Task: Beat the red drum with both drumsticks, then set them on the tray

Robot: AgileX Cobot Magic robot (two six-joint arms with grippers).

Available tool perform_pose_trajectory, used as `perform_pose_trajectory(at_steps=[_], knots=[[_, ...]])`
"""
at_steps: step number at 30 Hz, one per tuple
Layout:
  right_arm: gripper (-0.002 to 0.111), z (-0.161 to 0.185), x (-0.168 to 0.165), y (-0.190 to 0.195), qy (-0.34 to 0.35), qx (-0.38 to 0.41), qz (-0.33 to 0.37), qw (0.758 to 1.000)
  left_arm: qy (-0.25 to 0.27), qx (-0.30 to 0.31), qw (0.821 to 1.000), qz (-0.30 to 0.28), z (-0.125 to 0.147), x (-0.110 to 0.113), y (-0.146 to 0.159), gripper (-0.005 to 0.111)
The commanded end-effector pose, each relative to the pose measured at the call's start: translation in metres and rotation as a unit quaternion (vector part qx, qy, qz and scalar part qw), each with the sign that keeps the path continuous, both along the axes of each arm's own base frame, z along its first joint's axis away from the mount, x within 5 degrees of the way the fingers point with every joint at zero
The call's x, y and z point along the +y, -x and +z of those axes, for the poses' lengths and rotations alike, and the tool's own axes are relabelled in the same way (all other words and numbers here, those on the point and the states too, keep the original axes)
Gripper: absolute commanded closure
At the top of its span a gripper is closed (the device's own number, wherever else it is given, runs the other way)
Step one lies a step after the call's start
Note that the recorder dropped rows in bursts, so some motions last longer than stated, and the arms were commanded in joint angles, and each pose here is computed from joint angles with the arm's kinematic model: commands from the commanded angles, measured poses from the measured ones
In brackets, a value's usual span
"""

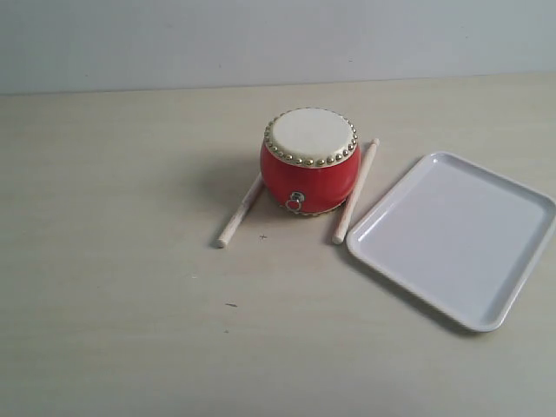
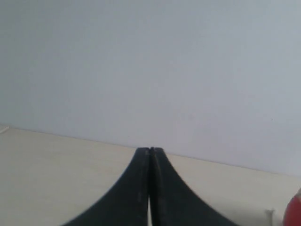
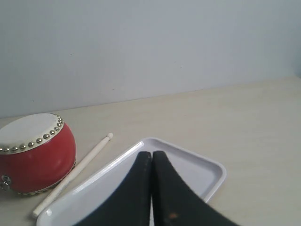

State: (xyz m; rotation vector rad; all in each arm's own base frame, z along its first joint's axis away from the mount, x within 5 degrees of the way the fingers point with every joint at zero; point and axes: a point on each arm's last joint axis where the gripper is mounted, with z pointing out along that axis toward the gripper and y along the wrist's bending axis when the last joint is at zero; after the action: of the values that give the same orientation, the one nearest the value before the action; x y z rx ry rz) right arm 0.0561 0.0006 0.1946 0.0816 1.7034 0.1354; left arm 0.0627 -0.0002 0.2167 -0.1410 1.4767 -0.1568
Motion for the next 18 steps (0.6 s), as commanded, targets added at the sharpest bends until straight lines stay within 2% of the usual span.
perform_pose_trajectory(at_steps=[1,2,5,8,10,11,13,15,18], knots=[[0.108,-0.001,0.0,0.0,0.004,-0.004,0.002,1.0,0.24,-0.007,0.97,-0.023,0.0,0.0,0.0,0.107],[0.108,-0.001,0.0,0.0,0.004,-0.004,0.002,1.0,0.275,-0.005,0.961,-0.026,0.0,0.0,0.0,0.107],[0.108,-0.001,0.0,0.0,0.004,-0.004,0.002,1.0,0.274,-0.006,0.961,-0.026,0.0,0.0,0.0,0.107],[0.108,-0.001,0.0,0.0,0.004,-0.004,0.002,1.0,0.293,0.029,0.956,-0.015,-0.006,0.0,-0.002,0.107],[0.108,-0.001,0.0,0.0,0.004,-0.004,0.002,1.0,0.298,0.017,0.954,-0.02,-0.003,0.0,-0.005,0.107],[0.108,-0.001,0.0,0.0,0.004,-0.004,0.002,1.0,0.291,0.004,0.956,-0.024,0.009,0.0,-0.007,0.107],[0.108,-0.001,0.0,0.0,0.004,-0.004,0.002,1.0,0.227,0.001,0.974,-0.019,0.044,0.0,-0.017,0.107],[0.108,-0.001,0.0,0.0,0.004,-0.004,0.002,1.0,0.179,-0.014,0.984,-0.018,0.069,0.0,-0.028,0.107],[0.108,-0.001,0.0,0.0,0.004,-0.004,0.002,1.0,0.172,-0.064,0.983,-0.027,0.093,0.0,-0.041,0.107]])
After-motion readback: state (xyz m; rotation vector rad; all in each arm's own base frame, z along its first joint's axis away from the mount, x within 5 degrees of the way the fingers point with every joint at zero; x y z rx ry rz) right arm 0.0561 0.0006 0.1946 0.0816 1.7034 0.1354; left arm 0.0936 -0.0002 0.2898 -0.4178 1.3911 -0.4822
